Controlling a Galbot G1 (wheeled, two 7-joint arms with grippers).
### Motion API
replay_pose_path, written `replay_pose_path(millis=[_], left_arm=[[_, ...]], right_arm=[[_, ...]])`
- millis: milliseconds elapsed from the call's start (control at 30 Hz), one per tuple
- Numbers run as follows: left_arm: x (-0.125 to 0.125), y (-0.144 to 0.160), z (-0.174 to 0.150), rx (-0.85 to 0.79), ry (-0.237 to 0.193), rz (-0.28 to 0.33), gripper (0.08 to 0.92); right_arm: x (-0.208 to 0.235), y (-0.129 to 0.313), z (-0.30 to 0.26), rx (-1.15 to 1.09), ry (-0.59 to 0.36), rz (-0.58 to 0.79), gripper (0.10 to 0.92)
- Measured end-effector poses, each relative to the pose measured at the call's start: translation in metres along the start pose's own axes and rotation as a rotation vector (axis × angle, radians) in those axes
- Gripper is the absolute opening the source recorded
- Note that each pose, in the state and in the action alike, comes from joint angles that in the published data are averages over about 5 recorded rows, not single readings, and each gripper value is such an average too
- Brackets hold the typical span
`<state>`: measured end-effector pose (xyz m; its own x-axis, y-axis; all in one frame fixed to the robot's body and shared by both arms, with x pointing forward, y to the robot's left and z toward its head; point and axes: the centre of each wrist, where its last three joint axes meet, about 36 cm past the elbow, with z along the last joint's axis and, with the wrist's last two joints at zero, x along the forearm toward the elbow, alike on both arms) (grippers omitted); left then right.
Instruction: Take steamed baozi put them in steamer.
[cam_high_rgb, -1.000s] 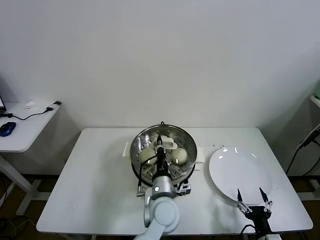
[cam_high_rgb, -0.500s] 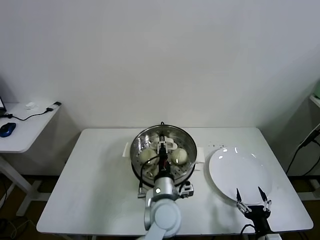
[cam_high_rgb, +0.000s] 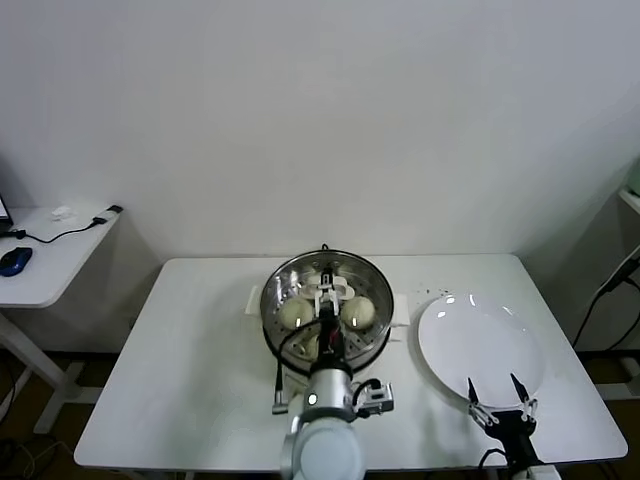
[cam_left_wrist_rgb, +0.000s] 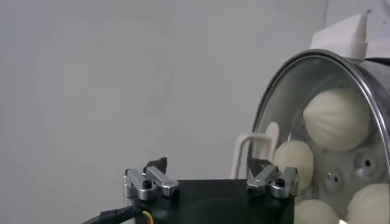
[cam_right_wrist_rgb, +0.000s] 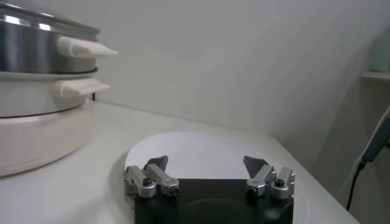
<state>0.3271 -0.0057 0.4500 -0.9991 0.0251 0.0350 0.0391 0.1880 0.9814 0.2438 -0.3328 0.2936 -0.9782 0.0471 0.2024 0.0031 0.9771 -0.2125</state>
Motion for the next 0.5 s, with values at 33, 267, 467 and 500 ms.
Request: replay_pose_path(millis=[33,267,467,500], left_arm=[[0.002,0.002,0.001,0.017,-0.002,0.001,0.822],[0.008,0.023,0.025,0.237,-0.036,-0.016,0.823],[0.002,0.035,0.083,0.503,-0.069,-0.05,0.823],[0.001,0.035,0.096,0.542,-0.07,-0.054,0.823]], right_arm=[[0.0,0.0,0.0,-0.002,-0.001,-0.002,0.823],[-0.002,0.0,-0.003,-0.021,-0.026,-0.015,0.823],[-0.005,0.003,-0.006,-0.058,-0.067,-0.029,0.823],[-0.006,0.004,-0.006,-0.063,-0.074,-0.03,0.823]])
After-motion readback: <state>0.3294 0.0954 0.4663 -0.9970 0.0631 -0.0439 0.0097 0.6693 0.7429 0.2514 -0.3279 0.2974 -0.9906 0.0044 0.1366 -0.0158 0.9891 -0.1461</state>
